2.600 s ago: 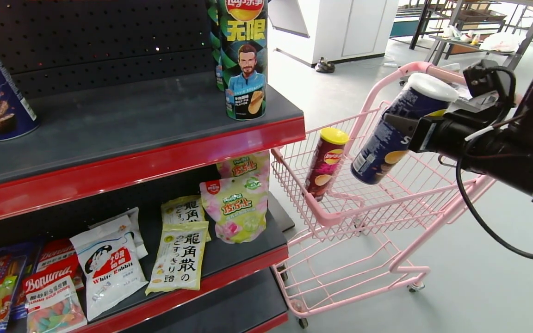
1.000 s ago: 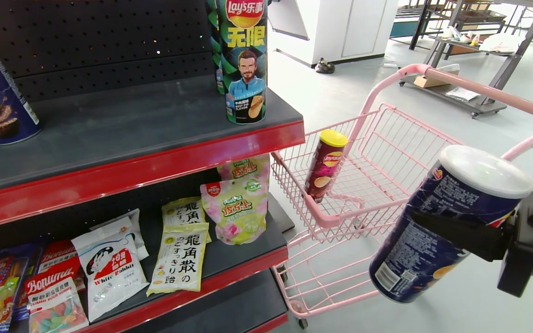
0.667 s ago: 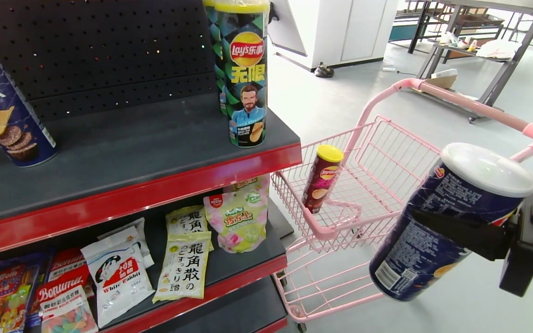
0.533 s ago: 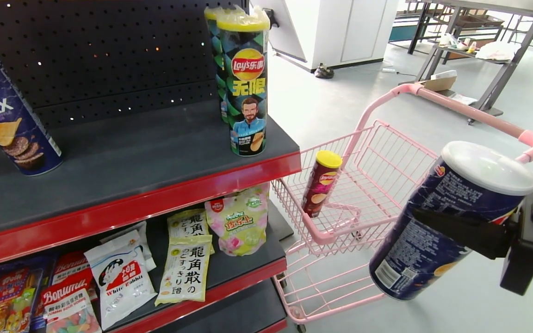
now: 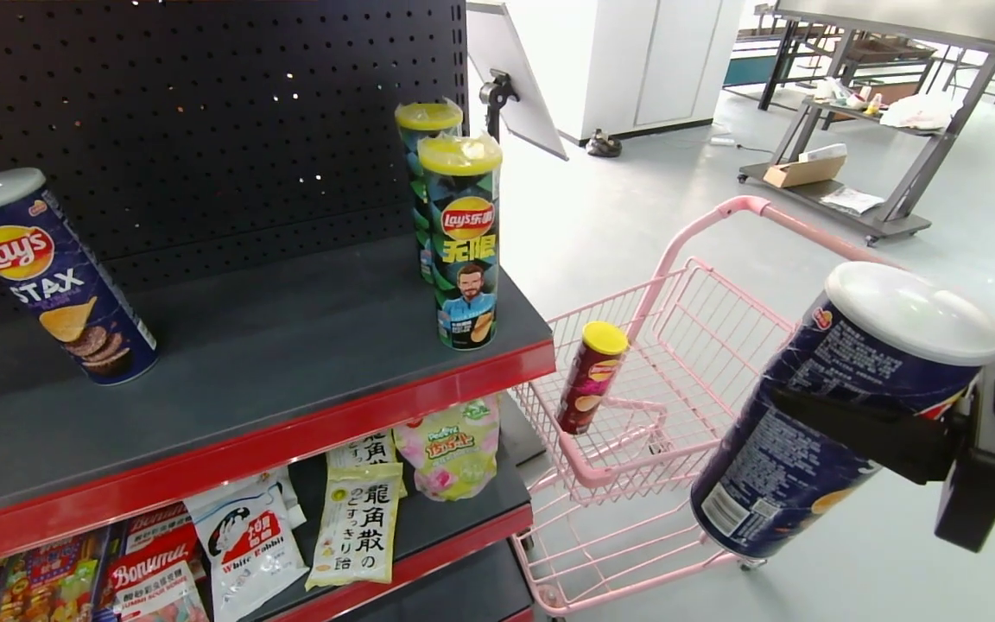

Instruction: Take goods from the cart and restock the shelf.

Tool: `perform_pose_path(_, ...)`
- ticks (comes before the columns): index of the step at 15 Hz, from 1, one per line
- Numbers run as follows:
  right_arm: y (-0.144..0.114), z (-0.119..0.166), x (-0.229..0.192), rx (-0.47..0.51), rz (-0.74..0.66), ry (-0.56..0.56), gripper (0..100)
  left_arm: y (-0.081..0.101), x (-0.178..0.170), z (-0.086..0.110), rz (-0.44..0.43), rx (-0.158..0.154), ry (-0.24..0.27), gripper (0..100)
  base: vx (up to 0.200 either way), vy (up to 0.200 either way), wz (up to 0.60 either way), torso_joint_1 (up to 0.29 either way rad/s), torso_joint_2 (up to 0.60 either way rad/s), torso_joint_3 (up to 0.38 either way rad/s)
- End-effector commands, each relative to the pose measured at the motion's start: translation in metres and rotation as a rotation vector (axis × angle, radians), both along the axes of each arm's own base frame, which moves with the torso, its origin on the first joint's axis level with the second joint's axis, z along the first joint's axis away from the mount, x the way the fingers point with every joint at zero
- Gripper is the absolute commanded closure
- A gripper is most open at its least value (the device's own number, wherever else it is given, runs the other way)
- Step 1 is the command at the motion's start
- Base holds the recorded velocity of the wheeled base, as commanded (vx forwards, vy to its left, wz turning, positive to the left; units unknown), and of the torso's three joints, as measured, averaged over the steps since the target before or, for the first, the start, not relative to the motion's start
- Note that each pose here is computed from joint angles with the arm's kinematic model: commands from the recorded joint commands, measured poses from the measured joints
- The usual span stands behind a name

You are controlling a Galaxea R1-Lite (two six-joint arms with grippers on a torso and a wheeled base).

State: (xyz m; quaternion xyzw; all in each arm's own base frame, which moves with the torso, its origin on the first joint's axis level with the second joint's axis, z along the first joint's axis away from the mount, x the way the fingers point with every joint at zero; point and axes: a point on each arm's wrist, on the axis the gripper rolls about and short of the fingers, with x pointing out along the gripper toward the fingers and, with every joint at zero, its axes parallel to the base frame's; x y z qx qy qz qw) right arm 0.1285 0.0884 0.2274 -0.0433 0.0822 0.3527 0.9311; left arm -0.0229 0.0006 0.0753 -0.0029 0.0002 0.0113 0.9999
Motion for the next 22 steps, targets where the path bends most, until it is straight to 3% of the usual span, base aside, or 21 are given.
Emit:
perform_pose_path(1, 0.000, 0.000, 0.000, -0.001, 0.000, 0.001, 100, 0.000, 0.000, 0.000, 0.000, 0.000, 0.001, 0, 0.000, 0.000, 0.00, 0.188, -0.47, -0.305)
perform_pose_path(5, -0.002, -0.002, -0.002, -0.003, -0.004, 0.000, 100, 0.000, 0.000, 0.000, 0.000, 0.000, 0.001, 0, 0.000, 0.000, 0.00, 0.110, -0.27, -0.165)
perform_pose_path(12, -0.003, -0.010, -0.003, -0.018, -0.004, 0.024, 100, 0.000, 0.000, 0.000, 0.000, 0.000, 0.001, 0, 0.000, 0.000, 0.60, 0.008, -0.01, -0.005)
perform_pose_path(20, -0.004, -0.022, -0.006, -0.080, 0.009, 0.020, 100, 0.000, 0.000, 0.000, -0.001, 0.000, 0.001, 0, 0.000, 0.000, 0.00, 0.000, 0.00, 0.000)
perform_pose_path(22, -0.005, -0.027, -0.007, -0.106, 0.017, 0.017, 100, 0.000, 0.000, 0.000, -0.001, 0.000, 0.001, 0, -0.200, 0.000, 0.00, -0.002, 0.00, 0.002)
